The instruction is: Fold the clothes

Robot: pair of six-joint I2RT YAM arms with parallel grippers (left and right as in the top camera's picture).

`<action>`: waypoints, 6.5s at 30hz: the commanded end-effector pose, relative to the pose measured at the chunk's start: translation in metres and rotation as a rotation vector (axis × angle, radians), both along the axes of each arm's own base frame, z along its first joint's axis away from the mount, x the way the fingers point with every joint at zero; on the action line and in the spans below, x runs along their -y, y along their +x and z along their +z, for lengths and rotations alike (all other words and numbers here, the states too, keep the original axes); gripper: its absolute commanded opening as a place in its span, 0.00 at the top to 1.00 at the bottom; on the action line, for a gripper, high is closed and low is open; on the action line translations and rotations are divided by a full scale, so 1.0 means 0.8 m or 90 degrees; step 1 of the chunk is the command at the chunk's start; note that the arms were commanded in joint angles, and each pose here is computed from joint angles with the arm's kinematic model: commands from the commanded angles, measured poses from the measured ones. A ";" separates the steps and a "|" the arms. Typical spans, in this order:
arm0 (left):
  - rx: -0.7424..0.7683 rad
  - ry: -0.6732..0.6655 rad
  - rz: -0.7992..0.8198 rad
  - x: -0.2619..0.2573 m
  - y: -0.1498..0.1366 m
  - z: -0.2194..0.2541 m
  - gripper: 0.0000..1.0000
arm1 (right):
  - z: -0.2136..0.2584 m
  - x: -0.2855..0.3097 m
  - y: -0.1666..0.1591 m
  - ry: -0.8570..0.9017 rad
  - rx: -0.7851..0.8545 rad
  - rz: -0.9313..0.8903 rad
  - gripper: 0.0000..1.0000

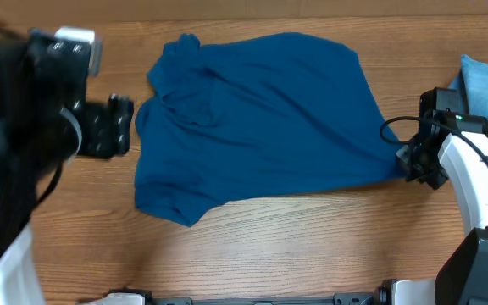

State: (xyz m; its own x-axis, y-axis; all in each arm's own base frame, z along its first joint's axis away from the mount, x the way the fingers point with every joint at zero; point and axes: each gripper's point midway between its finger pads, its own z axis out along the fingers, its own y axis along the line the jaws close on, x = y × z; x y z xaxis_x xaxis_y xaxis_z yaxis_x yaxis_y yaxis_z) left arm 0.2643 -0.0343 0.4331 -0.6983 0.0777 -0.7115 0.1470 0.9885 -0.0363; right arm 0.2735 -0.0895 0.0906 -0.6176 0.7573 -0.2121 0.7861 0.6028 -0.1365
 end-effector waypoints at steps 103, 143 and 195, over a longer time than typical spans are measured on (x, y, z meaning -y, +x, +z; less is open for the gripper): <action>-0.593 -0.223 0.634 -0.202 -0.104 -0.519 0.96 | 0.071 -0.018 -0.052 0.023 0.038 0.019 0.56; -0.449 -0.431 0.332 -0.143 -0.035 -0.486 0.72 | -0.036 -0.187 -0.065 0.456 0.061 0.386 0.94; -0.454 -0.424 0.336 -0.145 -0.037 -0.487 0.67 | -0.085 -0.213 -0.021 0.306 0.068 0.447 0.96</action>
State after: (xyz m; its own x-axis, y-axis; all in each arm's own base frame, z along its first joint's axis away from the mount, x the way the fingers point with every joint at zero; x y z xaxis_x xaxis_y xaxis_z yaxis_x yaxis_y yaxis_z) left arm 0.2305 0.0766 0.0356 -0.7854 -0.6068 0.1223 -0.5799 0.6522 -0.4883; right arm 0.2461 0.0740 0.0217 -0.9600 0.2791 -0.0242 0.2617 0.9243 0.2780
